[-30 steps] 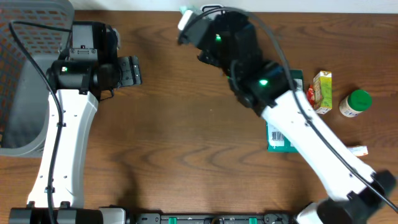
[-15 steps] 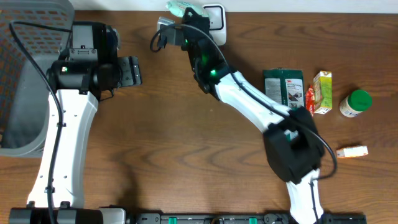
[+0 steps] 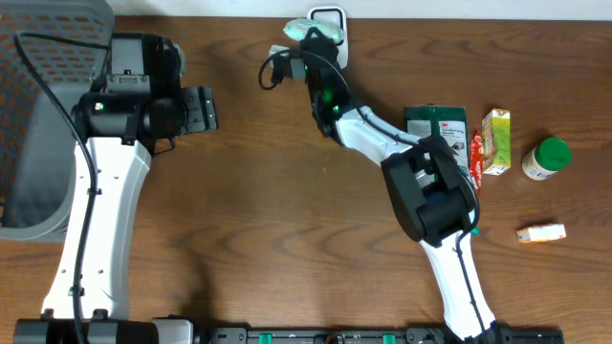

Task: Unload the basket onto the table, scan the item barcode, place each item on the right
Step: 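Hold the wipes packet barcode under the white scanner with the right gripper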

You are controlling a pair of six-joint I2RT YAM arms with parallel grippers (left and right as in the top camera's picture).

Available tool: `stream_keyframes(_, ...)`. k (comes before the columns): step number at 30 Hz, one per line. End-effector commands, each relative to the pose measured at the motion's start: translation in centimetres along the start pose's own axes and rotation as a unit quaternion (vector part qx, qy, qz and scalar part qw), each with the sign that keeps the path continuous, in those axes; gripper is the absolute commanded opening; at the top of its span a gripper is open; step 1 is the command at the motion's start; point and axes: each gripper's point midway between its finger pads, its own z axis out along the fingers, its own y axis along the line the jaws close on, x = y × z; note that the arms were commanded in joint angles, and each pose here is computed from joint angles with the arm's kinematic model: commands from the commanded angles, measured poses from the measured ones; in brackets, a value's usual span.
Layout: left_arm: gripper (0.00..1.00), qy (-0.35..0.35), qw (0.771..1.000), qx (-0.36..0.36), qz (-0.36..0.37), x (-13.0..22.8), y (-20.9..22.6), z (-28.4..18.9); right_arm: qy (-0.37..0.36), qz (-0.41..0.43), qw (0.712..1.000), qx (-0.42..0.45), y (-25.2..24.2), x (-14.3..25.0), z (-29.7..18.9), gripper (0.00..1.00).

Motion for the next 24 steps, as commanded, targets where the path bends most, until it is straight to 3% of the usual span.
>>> stream_keyframes(1, 0.82, 0.000, 1.000, -0.008, 0.001, 0.1, 0.4, -0.1, -0.020, 0.024, 0.999, 0.020, -5.4, -0.8, 0.2, 0.01)
stream_keyframes(9, 0.83, 0.000, 1.000, -0.008, 0.001, 0.1, 0.4, -0.1, -0.040, 0.089, 0.995, 0.002, -8.5, -0.4, 0.6, 0.01)
stream_keyframes(24, 0.83, 0.000, 1.000, -0.008, 0.001, 0.1, 0.4, -0.1, -0.028, 0.083, 0.996, 0.003, -4.5, 0.9, 3.2, 0.01)
